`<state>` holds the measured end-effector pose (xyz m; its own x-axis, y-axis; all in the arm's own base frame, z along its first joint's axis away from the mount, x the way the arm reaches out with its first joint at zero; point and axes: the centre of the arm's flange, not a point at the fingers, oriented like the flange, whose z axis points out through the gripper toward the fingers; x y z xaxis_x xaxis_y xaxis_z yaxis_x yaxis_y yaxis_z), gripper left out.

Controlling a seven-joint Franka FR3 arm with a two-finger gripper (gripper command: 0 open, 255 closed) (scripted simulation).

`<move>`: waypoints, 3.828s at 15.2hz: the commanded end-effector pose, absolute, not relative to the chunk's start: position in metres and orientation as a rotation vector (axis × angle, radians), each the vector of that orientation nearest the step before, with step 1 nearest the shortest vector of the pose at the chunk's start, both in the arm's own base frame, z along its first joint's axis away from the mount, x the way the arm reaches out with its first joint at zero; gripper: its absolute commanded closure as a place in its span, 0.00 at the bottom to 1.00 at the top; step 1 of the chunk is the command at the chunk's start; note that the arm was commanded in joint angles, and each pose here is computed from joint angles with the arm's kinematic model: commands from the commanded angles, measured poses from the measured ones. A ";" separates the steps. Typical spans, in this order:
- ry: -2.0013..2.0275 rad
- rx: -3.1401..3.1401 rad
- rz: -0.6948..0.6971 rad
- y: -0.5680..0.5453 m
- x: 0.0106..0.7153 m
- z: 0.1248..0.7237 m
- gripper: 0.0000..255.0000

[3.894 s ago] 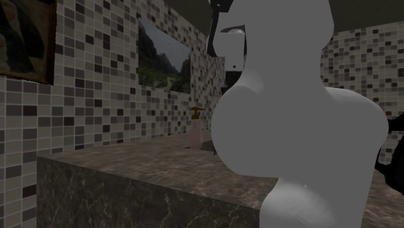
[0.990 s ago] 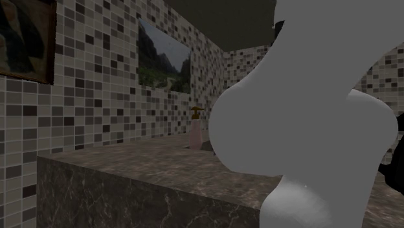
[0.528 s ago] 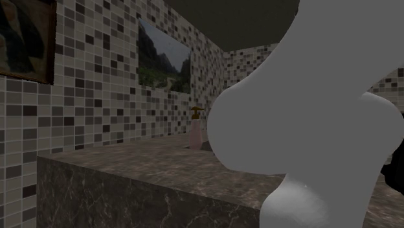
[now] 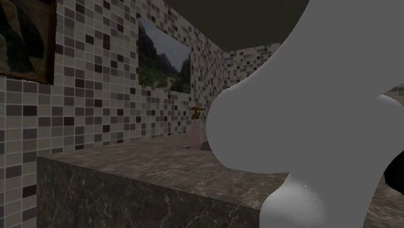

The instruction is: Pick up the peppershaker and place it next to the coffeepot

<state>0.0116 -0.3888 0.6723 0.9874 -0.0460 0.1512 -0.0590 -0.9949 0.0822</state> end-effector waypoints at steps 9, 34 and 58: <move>-0.079 3.046 0.228 -0.389 0.007 0.620 1.00; -0.079 3.046 0.228 -0.389 0.007 0.488 1.00; -0.079 3.046 0.228 -0.389 0.007 0.373 1.00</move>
